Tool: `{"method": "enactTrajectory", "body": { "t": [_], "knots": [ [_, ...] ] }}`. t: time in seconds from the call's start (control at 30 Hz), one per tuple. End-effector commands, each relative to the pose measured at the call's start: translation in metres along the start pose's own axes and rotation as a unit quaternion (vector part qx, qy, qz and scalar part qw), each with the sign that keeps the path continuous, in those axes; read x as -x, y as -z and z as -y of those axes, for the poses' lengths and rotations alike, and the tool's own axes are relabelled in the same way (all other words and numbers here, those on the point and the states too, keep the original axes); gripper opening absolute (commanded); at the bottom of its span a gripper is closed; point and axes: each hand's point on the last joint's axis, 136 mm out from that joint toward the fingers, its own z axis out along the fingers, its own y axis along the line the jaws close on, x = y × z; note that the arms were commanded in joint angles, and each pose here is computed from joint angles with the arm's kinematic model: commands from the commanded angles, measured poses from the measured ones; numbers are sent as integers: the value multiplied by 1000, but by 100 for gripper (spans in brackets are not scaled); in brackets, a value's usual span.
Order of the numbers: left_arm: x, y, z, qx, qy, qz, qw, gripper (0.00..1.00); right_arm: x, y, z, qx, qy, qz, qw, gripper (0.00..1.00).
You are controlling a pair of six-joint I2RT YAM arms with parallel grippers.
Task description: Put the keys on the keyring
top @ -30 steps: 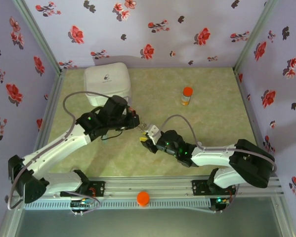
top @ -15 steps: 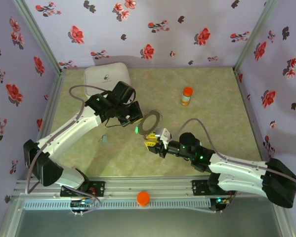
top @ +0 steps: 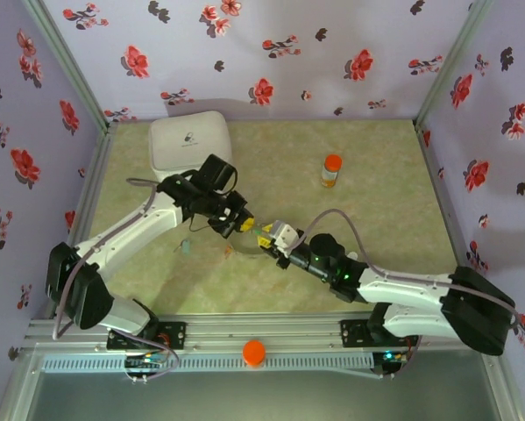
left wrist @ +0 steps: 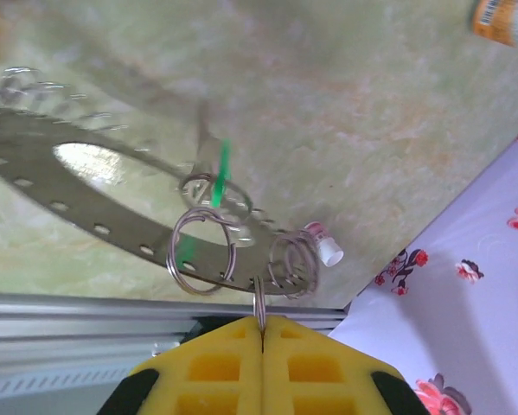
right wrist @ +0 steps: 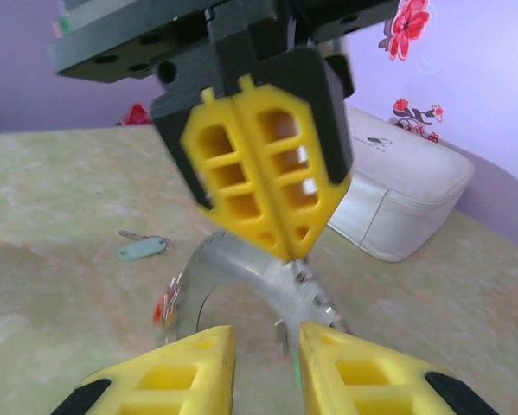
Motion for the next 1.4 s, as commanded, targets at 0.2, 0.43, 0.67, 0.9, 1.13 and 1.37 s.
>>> {"method": "enactTrajectory", "body": {
  "t": [0.2, 0.43, 0.67, 0.9, 1.13, 1.37],
  "knots": [
    [-13, 20, 17, -57, 43, -26, 997, 0, 24, -10, 12, -30, 29, 52, 998, 28],
    [-12, 24, 29, -67, 35, -29, 997, 0, 21, -19, 22, -57, 30, 59, 996, 29],
    [-12, 23, 21, -57, 42, -29, 997, 0, 28, -24, 32, -79, 18, 79, 994, 27],
    [-14, 22, 21, -57, 42, -33, 997, 0, 27, -27, 29, -69, 23, 80, 994, 23],
    [-16, 23, 20, -58, 45, -35, 997, 0, 34, -37, 31, -69, 44, 76, 994, 13],
    [3, 37, 22, -73, 3, 43, 996, 32, 37, -33, 33, -68, 45, 75, 994, 0]
  ]
}}
